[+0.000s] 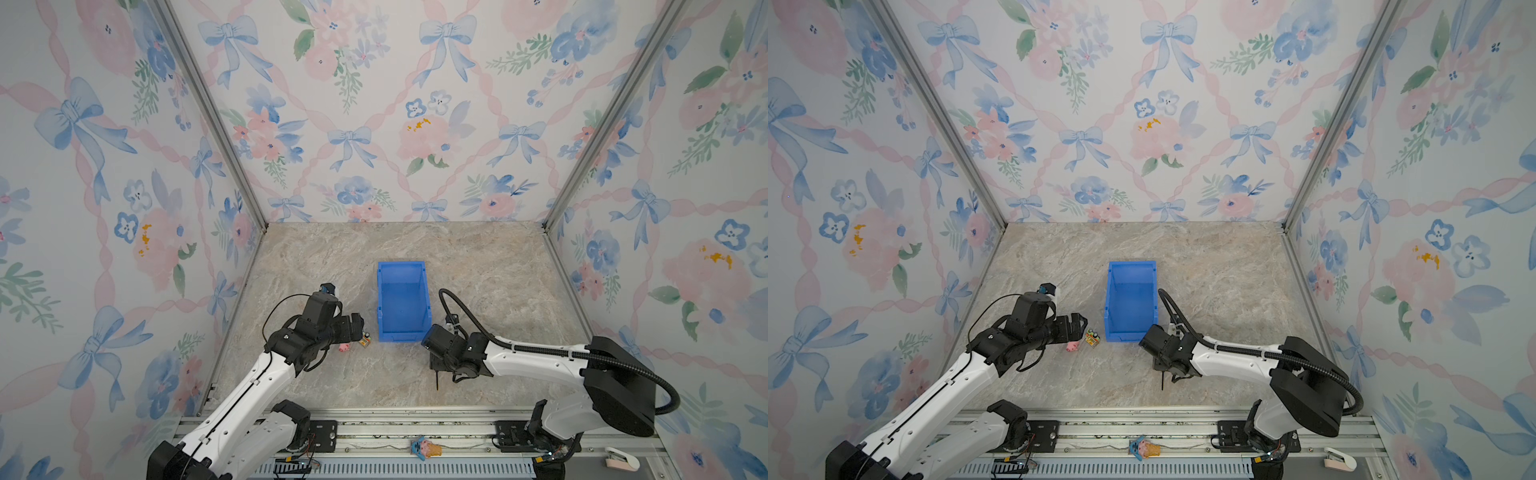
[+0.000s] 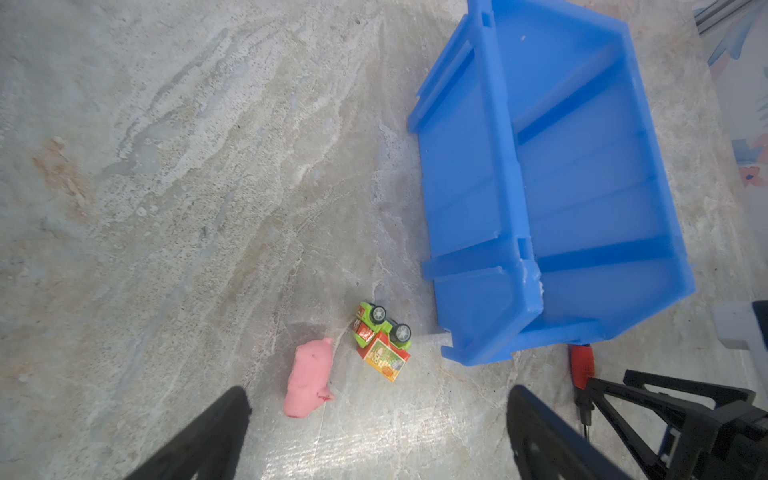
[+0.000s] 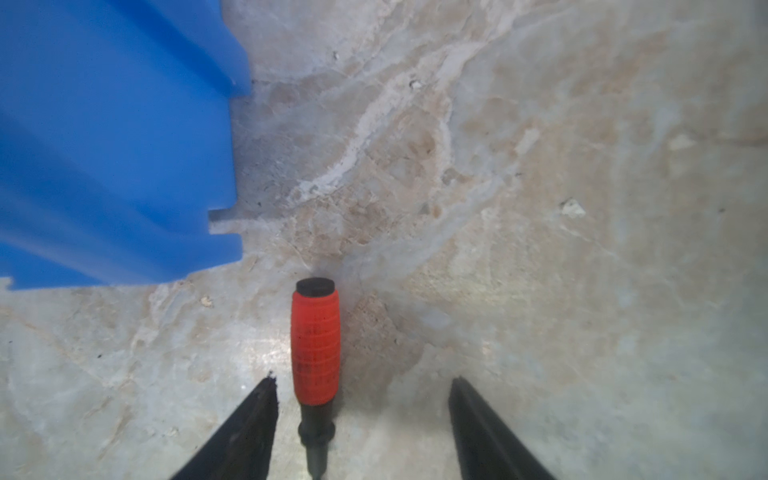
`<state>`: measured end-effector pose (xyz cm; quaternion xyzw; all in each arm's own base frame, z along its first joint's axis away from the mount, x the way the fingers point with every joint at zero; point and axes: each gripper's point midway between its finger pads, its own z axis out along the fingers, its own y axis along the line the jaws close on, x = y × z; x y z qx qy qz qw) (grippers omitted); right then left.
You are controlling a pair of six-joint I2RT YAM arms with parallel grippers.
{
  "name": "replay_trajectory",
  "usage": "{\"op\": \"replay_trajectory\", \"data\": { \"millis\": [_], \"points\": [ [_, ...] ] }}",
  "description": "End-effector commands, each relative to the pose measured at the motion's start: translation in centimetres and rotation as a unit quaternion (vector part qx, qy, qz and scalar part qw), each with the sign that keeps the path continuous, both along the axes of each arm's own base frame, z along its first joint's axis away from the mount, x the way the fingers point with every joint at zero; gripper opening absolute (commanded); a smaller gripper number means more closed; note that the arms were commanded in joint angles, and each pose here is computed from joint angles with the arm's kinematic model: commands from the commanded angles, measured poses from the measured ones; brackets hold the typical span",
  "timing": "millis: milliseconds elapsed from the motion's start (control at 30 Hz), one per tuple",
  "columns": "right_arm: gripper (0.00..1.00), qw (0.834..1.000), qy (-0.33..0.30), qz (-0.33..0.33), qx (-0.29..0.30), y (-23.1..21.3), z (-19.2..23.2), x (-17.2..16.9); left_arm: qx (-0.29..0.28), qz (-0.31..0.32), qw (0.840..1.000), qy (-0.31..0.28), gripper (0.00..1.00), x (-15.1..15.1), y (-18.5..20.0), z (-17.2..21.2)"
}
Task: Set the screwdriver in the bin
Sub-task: 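Lower the right gripper and close it on the red screwdriver handle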
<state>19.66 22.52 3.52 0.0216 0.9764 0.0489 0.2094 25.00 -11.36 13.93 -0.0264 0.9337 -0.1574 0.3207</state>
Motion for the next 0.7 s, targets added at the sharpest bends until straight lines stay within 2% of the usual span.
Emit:
{"op": "replay_trajectory", "data": {
  "millis": [0,200,400,667],
  "points": [
    [0.66,1.000,-0.016,-0.007,0.006,0.9,0.3,0.6,0.007,-0.007,1.000,0.006,0.98,-0.5,0.1,-0.6],
    [0.59,1.000,-0.013,-0.008,0.023,1.8,-0.4,0.8,0.009,-0.002,1.000,0.004,0.98,-0.4,0.3,-0.6],
    [0.43,1.000,-0.009,-0.005,0.017,1.8,-1.0,0.8,0.008,0.000,1.000,-0.005,0.97,-0.5,0.4,-0.3],
    [0.37,1.000,-0.006,-0.003,0.003,1.5,-1.6,0.8,0.008,0.002,1.000,-0.006,0.98,-0.5,0.5,-0.3]
  ]
}}
